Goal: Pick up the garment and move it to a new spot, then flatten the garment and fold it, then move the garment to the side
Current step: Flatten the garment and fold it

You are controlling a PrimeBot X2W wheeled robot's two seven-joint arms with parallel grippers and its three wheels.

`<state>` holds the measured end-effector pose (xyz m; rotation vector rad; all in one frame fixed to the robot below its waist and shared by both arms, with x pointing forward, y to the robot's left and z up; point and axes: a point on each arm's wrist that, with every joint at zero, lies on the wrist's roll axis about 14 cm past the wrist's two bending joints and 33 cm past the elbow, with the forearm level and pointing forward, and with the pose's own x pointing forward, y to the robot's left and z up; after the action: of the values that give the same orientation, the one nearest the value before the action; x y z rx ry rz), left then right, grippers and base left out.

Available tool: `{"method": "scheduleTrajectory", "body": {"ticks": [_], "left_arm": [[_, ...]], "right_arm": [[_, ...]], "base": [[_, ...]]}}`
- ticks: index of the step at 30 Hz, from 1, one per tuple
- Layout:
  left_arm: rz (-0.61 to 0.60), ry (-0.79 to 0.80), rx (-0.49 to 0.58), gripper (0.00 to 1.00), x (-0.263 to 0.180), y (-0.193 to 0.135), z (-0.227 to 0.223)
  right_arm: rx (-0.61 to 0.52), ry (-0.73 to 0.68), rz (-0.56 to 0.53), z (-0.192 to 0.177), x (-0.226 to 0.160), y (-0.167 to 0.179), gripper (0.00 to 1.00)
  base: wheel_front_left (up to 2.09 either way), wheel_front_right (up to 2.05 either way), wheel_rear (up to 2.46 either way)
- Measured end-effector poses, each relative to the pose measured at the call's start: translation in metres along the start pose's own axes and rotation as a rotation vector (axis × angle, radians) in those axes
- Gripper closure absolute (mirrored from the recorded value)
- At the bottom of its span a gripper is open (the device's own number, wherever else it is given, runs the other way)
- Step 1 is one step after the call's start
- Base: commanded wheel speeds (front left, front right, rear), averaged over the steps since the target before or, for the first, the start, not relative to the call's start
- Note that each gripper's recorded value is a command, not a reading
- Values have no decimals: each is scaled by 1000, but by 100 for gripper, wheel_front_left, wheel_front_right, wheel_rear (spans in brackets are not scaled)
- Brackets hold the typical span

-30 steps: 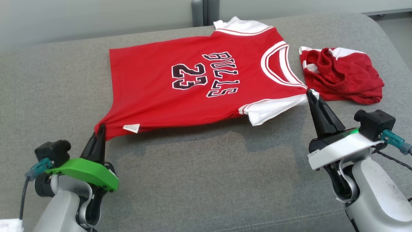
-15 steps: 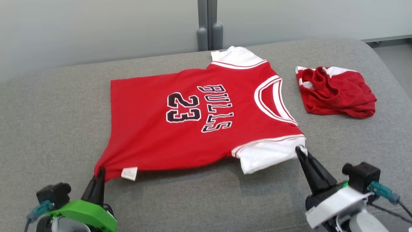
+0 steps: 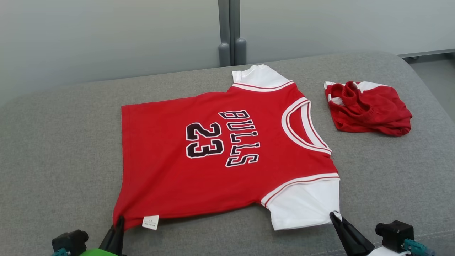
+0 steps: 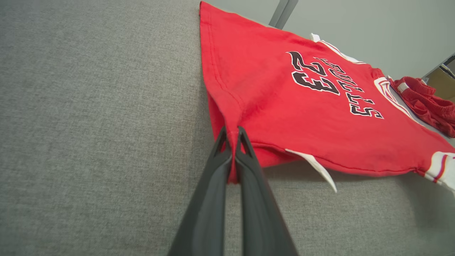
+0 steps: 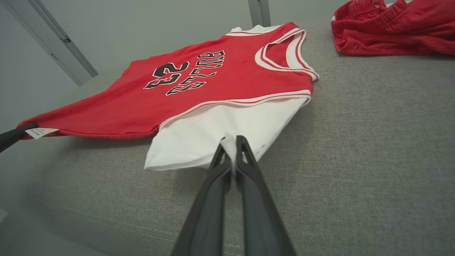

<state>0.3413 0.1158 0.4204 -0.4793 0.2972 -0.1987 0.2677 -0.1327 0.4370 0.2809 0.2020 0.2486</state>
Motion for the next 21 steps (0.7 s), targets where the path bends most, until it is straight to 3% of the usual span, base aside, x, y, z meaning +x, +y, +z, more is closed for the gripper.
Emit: {"method": "scheduleTrajectory", "body": {"ticks": [12,14,17,21], "left_arm": [[8,57,-2,100,-8,-2,-22],[0,65,4,79,-9,-4,-25],[0,74,7,0,-10,-5,-28],[21,78,7,0,-11,2,-29]], "right_arm": [[22,103,-28,-36,-7,-2,100],[17,122,-26,-41,-9,-2,100],[-1,140,-13,-46,-8,0,100],[-14,135,-10,-43,-3,0,100]], "base": [[0,0,0],[0,0,0],[0,0,0],[0,0,0]]}}
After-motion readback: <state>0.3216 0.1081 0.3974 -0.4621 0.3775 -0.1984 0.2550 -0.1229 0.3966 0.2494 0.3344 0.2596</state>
